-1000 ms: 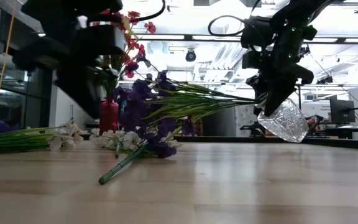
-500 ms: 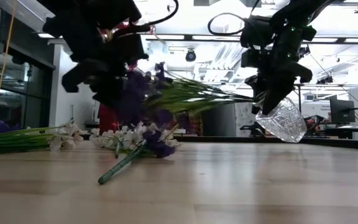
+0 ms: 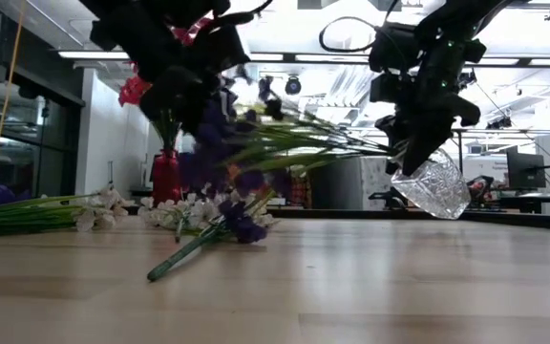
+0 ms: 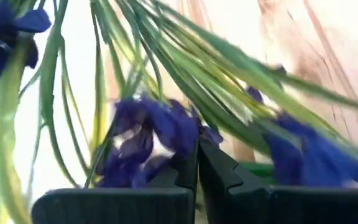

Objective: Sort flowers into vase by color
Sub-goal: Adjust the transparent vase

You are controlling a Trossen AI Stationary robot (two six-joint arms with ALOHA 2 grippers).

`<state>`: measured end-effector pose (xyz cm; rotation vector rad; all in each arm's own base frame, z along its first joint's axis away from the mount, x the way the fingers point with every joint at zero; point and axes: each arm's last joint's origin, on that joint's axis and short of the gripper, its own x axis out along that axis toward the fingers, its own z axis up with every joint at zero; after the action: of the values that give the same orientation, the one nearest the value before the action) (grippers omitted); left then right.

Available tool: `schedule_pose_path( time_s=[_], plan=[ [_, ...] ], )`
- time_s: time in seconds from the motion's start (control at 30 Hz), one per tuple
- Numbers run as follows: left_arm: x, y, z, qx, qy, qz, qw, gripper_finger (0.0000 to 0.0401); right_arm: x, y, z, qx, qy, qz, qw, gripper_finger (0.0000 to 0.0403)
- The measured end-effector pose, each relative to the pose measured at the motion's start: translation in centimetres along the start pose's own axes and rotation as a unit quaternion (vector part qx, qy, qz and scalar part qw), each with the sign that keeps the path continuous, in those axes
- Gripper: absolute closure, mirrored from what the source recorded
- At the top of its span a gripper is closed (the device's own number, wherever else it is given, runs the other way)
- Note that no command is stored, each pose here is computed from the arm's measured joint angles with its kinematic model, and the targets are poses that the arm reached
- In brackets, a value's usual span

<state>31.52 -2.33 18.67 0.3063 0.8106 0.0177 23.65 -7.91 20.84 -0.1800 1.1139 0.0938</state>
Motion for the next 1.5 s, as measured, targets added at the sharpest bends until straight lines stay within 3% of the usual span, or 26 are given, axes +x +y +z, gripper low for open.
schedule_pose_path(
  time_s=[0.17,0.3,0.53,0.8,0.9,1.07,1.23,1.4,1.5],
  plan=[
    [-0.1,0.7,0.5,0.008,-0.001,0.006,1.0,0.0401,0.1,0.6,0.6,-0.016,-0.016,0.001,1.0,0.0234],
    [-1.5,1.2,0.2,0.029,0.058,0.022,0.998,0.0401,0.1,0.6,0.6,-0.016,-0.011,-0.004,1.0,0.0234],
    [-5.4,3.1,1.3,0.013,0.002,0.045,0.999,0.0401,0.1,0.4,0.7,-0.016,-0.02,-0.009,1.0,0.0234],
    [-11.2,2.9,-1.0,-0.032,0.069,0.001,0.997,0.0401,0.1,0.5,0.7,-0.016,-0.018,-0.009,1.0,0.0234],
    [-12.4,2.3,-1.8,-0.072,0.093,-0.052,0.992,0.0401,0.1,0.5,0.7,-0.016,-0.018,-0.008,1.0,0.0234],
    [-10.8,0.1,-2.5,-0.087,0.103,-0.118,0.984,0.0401,0.1,0.5,0.7,-0.016,-0.017,-0.009,1.0,0.0234],
    [-7.6,-2.1,-1.9,-0.072,0.063,-0.175,0.98,0.0401,0.1,0.4,0.7,-0.016,-0.018,-0.009,1.0,0.0234],
    [-4.3,-3.1,-2.6,-0.008,0.1,-0.179,0.979,0.0401,0.1,0.4,0.7,-0.016,-0.017,-0.009,1.0,0.0234],
    [-2.5,-3.3,-3.1,-0.003,0.118,-0.176,0.977,0.0401,0.1,0.4,0.7,-0.016,-0.018,-0.009,1.0,0.0234]
  ],
)
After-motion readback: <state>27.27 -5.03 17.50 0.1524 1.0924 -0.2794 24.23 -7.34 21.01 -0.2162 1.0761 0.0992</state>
